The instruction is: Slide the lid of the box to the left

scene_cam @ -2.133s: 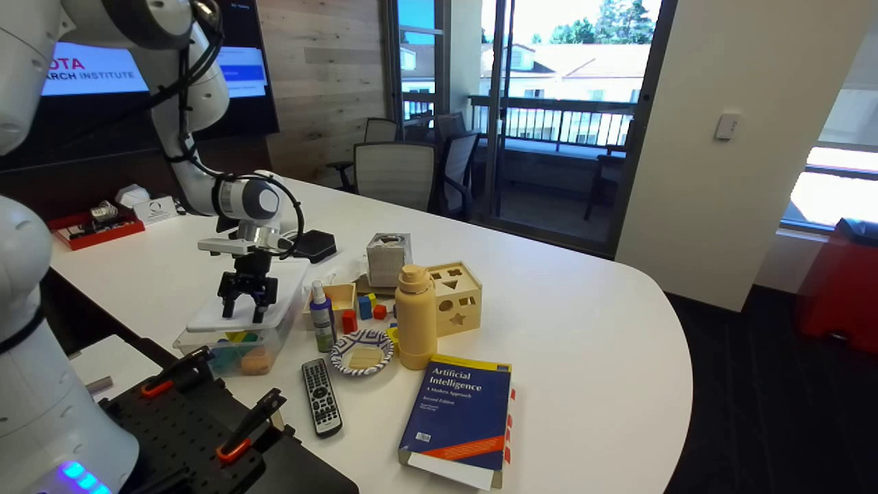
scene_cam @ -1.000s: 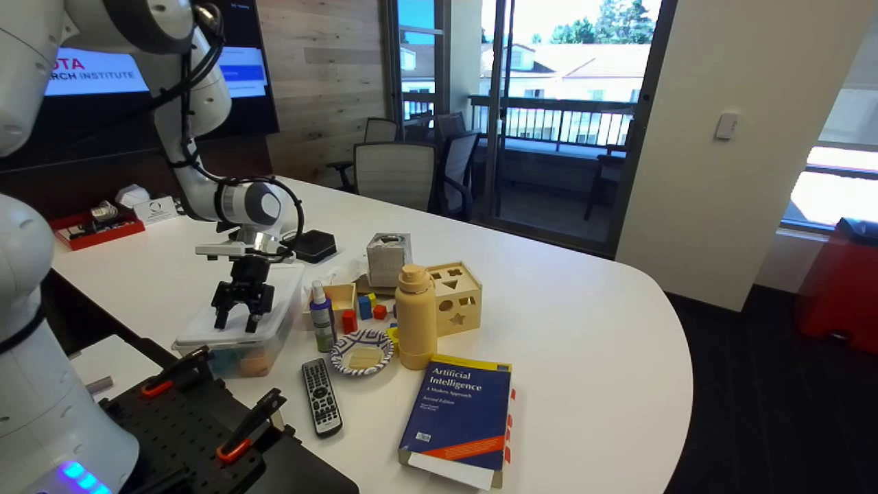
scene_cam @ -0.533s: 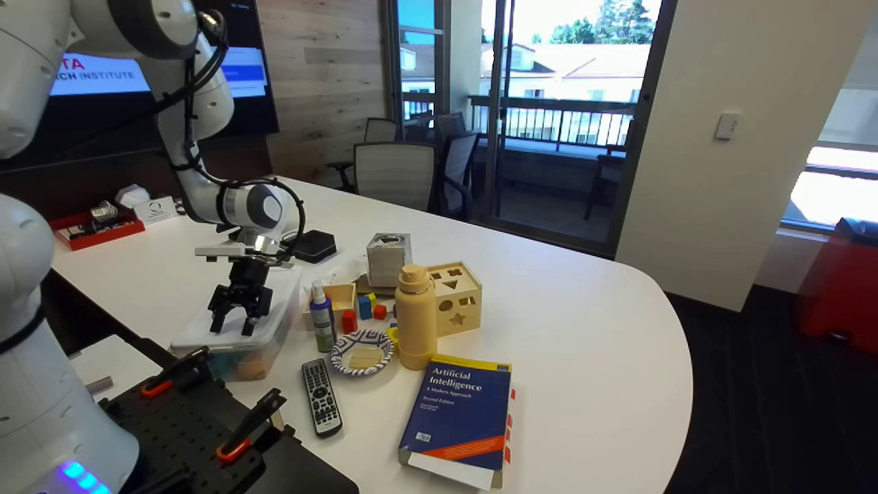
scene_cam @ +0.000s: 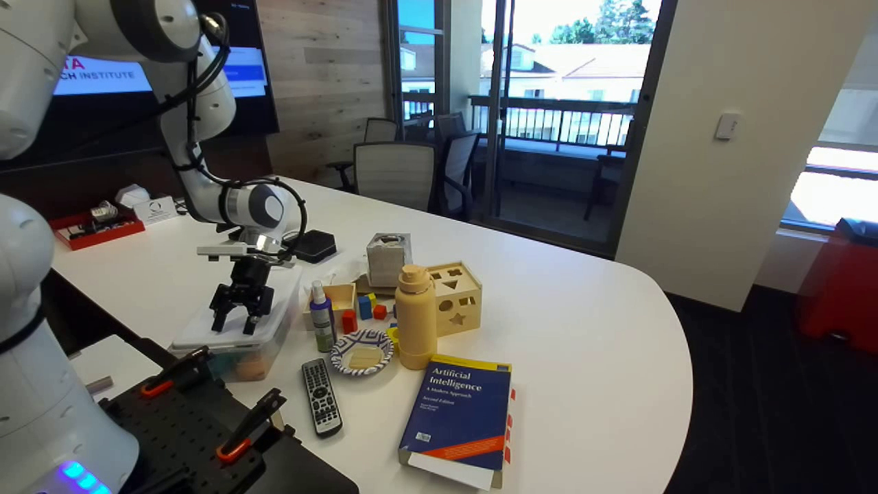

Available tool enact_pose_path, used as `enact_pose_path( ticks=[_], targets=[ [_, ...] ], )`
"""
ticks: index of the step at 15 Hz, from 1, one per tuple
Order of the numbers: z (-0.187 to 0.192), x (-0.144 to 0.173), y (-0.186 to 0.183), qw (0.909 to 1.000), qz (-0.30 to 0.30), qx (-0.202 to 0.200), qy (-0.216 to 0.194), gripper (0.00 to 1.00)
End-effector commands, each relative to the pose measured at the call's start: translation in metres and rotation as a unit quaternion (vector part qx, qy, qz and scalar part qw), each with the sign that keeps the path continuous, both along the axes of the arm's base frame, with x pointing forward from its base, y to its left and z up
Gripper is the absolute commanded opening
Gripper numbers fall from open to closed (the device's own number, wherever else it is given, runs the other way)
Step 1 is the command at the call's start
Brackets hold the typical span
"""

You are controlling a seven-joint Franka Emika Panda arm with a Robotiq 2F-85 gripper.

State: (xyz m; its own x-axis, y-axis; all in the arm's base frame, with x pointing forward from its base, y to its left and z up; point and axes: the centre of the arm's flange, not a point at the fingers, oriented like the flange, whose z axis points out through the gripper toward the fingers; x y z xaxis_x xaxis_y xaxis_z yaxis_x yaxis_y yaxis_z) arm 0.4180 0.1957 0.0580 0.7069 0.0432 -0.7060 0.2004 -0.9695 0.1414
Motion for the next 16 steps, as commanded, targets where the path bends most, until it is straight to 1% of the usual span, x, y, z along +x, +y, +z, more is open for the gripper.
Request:
enact_pose_path(
  ticks=[1, 4, 6, 9, 10, 13, 16],
  targets=[
    [0.029, 0.012, -0.001, 0.9988, -0.011, 0.013, -0.046, 1.00],
    [0.056, 0.025, 0.000, 0.9965, -0.013, 0.038, -0.074, 1.00],
    [0.073, 0.031, 0.000, 0.9952, -0.012, 0.043, -0.087, 1.00],
    [0.098, 0.040, 0.000, 0.9905, -0.019, 0.057, -0.123, 1.00],
    [0.107, 0.042, 0.000, 0.9874, -0.026, 0.066, -0.142, 1.00],
    [0.135, 0.050, 0.002, 0.9739, -0.041, 0.101, -0.199, 1.00],
    [0.161, 0.056, 0.005, 0.9601, -0.043, 0.109, -0.254, 1.00]
  ],
)
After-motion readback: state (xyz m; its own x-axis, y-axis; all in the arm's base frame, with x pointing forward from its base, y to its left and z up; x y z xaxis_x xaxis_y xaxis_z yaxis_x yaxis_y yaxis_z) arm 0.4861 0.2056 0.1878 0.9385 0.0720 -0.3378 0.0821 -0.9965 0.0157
